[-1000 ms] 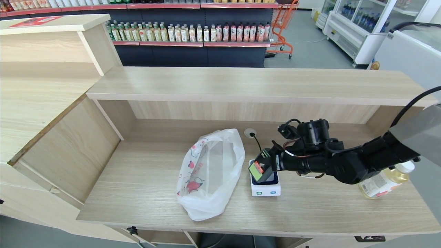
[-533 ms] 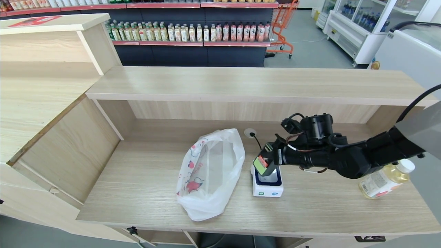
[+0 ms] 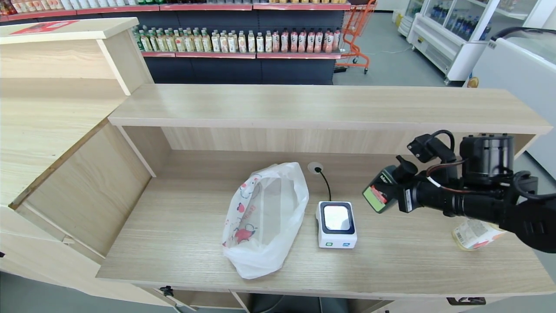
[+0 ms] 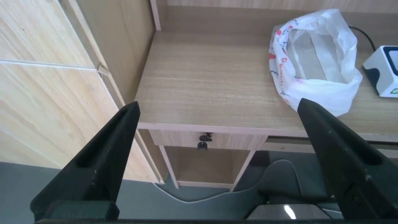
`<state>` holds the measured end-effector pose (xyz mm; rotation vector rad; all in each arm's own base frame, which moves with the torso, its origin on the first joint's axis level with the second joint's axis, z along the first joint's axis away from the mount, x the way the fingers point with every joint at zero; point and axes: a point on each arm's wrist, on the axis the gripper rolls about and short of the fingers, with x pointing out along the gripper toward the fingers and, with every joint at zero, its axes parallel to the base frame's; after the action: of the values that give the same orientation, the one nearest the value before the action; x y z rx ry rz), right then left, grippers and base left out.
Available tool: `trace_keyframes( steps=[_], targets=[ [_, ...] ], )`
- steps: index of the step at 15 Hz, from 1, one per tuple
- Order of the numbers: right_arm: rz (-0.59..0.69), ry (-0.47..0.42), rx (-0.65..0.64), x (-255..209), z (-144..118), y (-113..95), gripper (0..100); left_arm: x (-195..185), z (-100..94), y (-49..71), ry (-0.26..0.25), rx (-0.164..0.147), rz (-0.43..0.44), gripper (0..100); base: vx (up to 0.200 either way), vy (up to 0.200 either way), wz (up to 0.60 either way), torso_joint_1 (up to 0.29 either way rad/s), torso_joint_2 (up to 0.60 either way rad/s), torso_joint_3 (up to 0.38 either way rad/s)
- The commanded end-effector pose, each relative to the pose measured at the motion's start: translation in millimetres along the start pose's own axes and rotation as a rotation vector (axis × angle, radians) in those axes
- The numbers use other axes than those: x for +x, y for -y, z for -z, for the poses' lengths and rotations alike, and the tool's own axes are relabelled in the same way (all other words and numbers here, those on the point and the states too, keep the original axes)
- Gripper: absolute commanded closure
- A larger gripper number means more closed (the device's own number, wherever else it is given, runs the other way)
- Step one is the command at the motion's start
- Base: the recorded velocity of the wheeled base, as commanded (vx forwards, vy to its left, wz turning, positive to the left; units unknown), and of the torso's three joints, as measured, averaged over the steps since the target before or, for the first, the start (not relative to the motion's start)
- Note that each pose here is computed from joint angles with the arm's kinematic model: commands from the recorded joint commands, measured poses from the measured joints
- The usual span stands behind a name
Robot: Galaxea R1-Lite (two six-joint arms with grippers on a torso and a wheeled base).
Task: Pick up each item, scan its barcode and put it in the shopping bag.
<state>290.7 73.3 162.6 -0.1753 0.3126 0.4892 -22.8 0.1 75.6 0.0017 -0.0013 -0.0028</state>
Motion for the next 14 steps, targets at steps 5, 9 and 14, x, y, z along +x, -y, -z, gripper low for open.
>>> trace_keyframes(
  steps=[5,9,14],
  targets=[
    [-0.095,0.076,0.045,-14.7,-10.5,-16.8,100,0.1,-0.1,0.0,-0.001,0.0,0.0,0,0.0,0.0,0.0,0.0,0.0,0.0],
    [-0.105,0.067,0.067,-15.6,-8.2,-18.8,100,0.1,-0.1,0.0,-0.001,0.003,-0.001,0,0.0,0.0,0.0,0.0,0.0,0.0],
    [-0.131,0.068,0.095,-17.3,-10.3,-19.8,100,0.0,0.0,0.0,0.0,0.001,0.0,0,-0.16,0.0,0.0,0.011,0.0,0.001]
  ],
)
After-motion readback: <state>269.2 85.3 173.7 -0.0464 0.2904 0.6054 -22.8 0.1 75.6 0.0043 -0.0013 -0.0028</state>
